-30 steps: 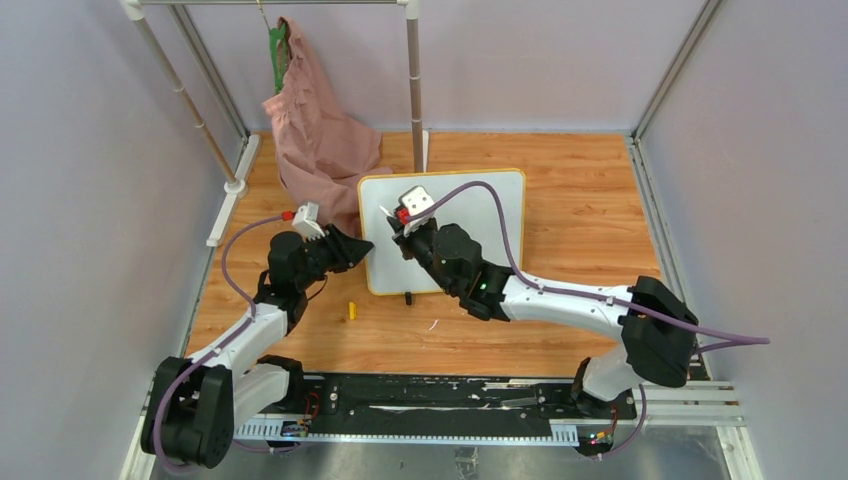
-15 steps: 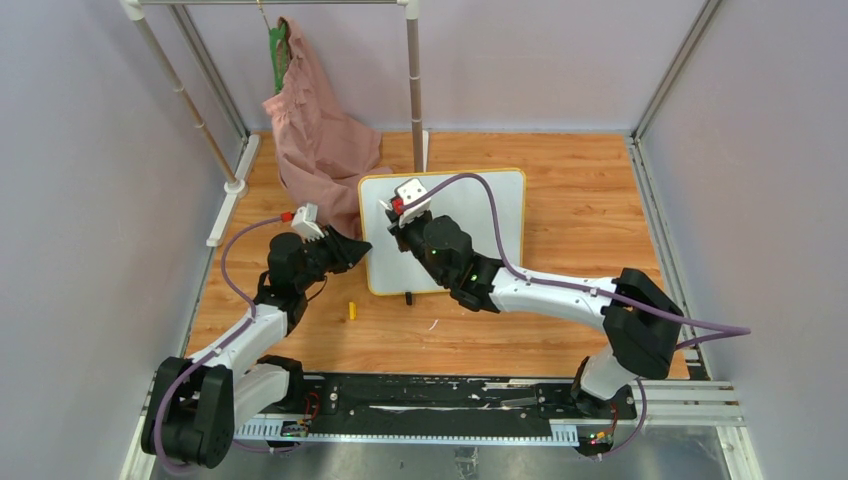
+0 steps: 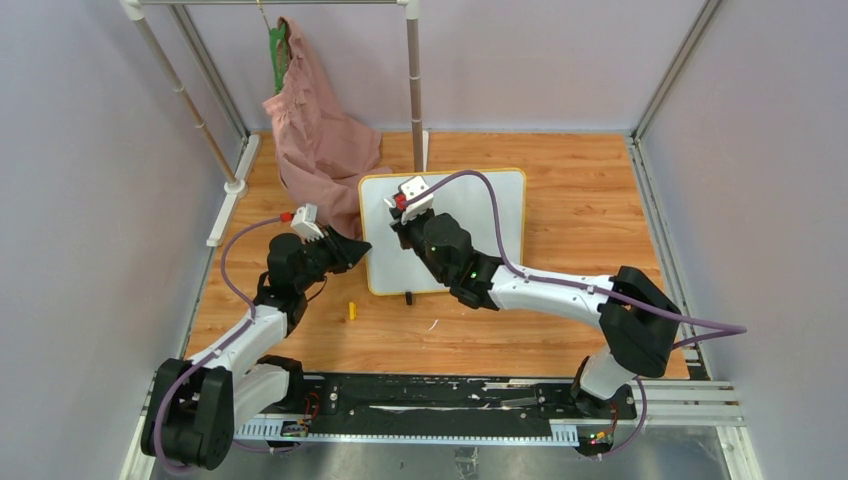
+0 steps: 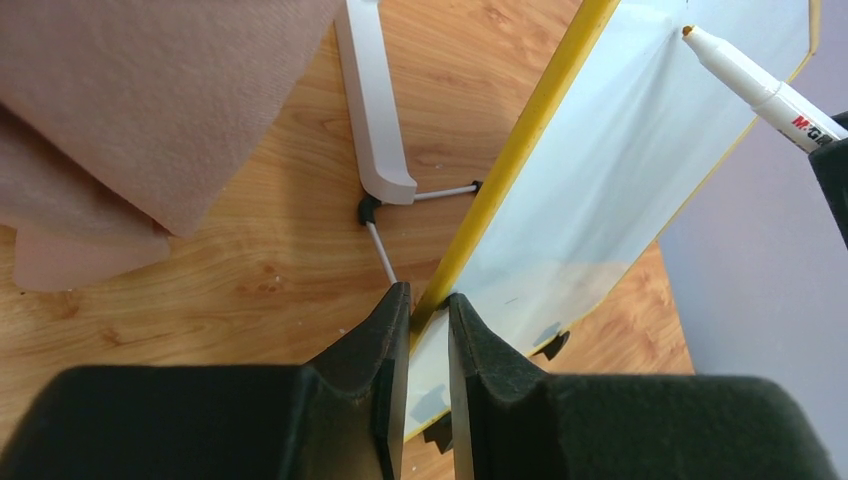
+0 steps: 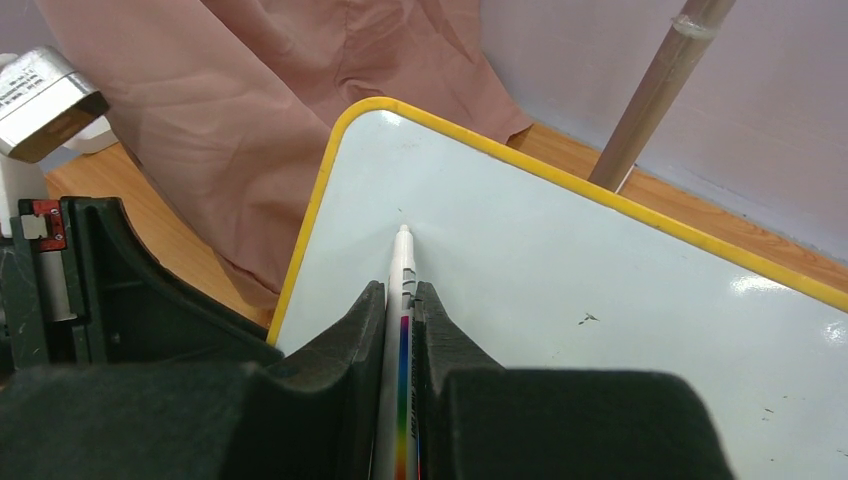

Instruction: Write a sentence on the whiteboard

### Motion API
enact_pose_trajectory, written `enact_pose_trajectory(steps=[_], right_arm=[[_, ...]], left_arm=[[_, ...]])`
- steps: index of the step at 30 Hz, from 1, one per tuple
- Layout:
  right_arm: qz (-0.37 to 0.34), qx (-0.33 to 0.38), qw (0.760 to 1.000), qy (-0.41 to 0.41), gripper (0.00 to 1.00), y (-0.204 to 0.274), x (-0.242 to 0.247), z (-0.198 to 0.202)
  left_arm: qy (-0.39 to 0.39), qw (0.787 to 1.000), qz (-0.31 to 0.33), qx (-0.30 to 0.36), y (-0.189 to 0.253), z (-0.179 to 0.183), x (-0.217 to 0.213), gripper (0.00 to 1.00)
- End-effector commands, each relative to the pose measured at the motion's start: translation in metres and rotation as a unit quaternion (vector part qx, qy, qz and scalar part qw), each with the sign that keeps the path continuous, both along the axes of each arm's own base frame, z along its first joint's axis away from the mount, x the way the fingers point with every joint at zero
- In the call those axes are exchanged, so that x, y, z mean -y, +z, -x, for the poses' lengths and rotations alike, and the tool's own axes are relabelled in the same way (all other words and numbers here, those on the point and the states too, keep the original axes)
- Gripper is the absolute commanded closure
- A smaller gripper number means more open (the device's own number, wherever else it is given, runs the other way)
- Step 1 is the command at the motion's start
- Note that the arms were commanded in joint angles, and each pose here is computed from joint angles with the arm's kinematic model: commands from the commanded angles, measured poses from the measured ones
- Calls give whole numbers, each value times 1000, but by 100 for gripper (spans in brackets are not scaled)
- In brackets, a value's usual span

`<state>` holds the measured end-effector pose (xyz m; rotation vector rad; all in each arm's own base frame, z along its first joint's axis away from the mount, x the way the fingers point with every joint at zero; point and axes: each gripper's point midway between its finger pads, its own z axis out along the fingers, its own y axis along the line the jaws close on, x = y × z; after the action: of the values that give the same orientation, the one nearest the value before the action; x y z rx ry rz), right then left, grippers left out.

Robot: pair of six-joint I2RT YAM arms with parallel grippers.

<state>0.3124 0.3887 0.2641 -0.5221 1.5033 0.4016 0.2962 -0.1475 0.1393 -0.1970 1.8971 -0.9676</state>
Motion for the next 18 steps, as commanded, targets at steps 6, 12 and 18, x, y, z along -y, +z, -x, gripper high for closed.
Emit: enact_pose_trajectory(steps=[6,12,18], right_arm=[[-5,-10,1000,-26,100,-5,8,-11],[0,-21,999,-33,100,-15,18,-7],[7,-26,999,-34,100,-21,27,-1]], left_arm=[[-2,1000,7,8,1,3,0,93],[-2,1000,8,4,-1,4,0,96],[-1,1000,8,4,-1,4,0,99]])
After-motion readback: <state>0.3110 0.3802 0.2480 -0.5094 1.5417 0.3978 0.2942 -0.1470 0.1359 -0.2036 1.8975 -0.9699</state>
